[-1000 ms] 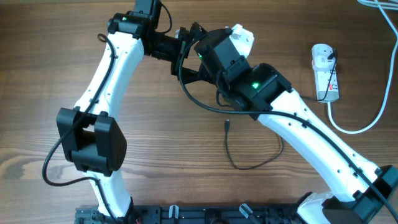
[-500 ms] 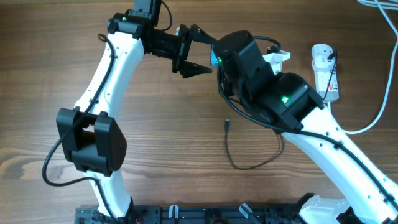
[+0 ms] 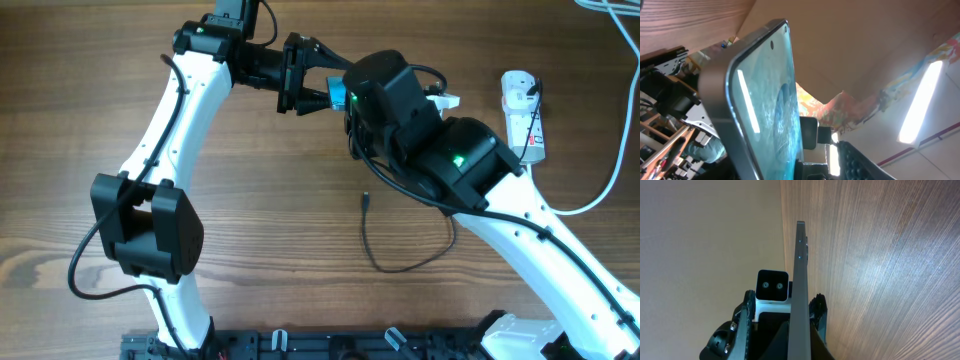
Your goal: Plug charger to phone and switch on socket
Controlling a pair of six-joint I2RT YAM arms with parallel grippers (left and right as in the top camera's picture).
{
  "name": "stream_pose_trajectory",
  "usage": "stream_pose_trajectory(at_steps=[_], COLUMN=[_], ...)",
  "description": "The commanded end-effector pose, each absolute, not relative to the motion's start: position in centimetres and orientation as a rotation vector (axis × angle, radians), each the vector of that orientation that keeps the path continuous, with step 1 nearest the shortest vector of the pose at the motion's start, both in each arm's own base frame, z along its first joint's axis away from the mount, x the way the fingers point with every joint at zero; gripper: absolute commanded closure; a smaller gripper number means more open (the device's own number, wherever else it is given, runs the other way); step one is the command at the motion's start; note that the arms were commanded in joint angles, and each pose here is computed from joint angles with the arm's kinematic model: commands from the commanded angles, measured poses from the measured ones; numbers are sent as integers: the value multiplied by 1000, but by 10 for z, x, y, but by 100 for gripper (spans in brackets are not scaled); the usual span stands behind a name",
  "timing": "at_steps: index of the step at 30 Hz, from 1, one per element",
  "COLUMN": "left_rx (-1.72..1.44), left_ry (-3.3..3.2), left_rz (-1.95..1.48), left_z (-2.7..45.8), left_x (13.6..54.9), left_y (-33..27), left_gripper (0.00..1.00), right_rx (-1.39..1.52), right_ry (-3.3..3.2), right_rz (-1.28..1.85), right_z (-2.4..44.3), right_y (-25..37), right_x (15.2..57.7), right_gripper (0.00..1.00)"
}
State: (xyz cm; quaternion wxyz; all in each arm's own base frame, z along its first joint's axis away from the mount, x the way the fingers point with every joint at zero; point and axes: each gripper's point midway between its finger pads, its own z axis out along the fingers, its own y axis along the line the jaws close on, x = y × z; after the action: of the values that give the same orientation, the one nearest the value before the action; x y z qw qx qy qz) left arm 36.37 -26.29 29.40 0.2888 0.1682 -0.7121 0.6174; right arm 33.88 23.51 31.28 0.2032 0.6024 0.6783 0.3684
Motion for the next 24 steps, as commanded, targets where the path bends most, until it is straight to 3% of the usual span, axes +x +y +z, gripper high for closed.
stream_pose_trajectory(at_steps=[1,5,12,24], left_rx=[404,405,407,440], left_ry=[-1930,-1932,-1936,-1989], left_rz=[1688,1687,1686,1662], left_z=[311,311,310,302], left_x=[360,360,360,364], left_y=[-261,-261,-262,-261], left_gripper=[50,61,68,67], right_rx=[1696,1694,1692,1699], right_ry=[1859,1862,1907,1891], right_rz=[1080,1086,1124,1069], right_z=[324,324,324,320], right_y=[235,236,244,236], right_x=[339,338,335,335], right_gripper=[96,96,96,95])
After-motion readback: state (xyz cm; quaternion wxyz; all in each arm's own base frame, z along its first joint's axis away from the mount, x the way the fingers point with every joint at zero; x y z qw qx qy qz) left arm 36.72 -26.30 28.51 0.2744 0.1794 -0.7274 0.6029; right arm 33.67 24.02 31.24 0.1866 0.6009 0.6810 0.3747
